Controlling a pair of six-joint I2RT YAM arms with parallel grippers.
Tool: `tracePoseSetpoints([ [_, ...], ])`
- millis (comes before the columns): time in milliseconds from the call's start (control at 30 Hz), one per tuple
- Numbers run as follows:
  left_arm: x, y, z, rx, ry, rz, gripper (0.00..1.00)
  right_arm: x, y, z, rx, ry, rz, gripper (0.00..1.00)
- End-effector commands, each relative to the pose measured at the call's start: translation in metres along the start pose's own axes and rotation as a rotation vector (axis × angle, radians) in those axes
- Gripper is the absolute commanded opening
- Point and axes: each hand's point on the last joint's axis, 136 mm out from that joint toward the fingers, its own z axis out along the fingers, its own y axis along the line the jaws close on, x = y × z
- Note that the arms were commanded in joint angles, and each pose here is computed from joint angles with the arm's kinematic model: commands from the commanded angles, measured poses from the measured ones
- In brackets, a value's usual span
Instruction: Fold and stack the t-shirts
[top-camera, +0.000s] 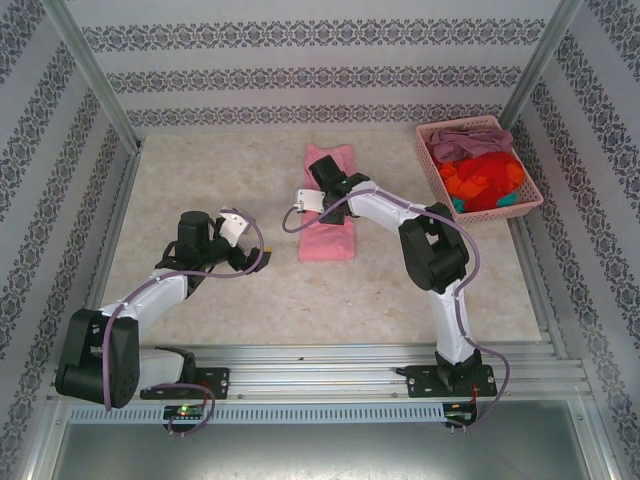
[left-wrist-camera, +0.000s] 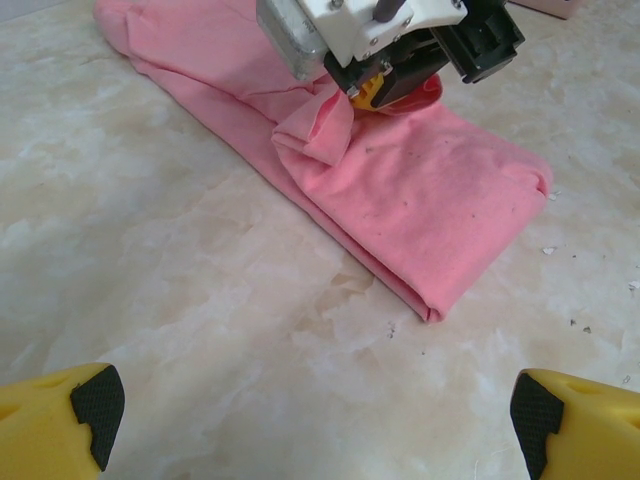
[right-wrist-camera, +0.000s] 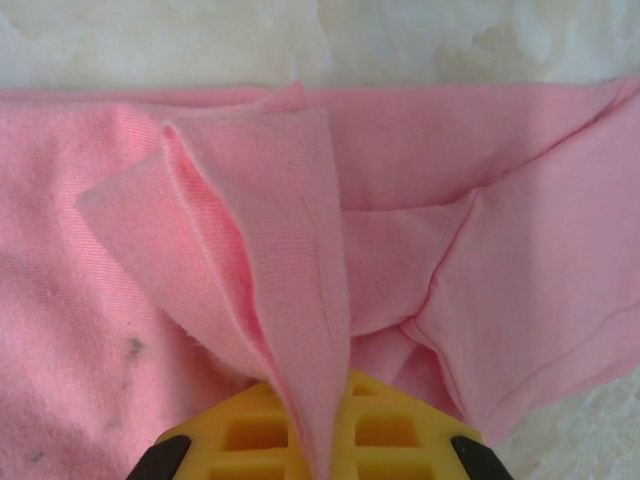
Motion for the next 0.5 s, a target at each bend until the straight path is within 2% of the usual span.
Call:
tracePoseSetpoints([
  [0, -0.002, -0.005, 0.001, 0.010, -0.006, 0.041, 1.00, -0.003, -0.017, 0.002, 0.047, -0.011, 0.012, 0.01],
  [333, 0.000, -0.005, 0.002, 0.009, -0.001, 0.040, 1.00, -0.003, -0.025, 0.007, 0.067, -0.013, 0.020, 0.02],
  [467, 0.000, -0.005, 0.002, 0.009, 0.000, 0.042, 1.00, -0.001, -0.028, 0.011, 0.079, -0.007, 0.027, 0.13],
])
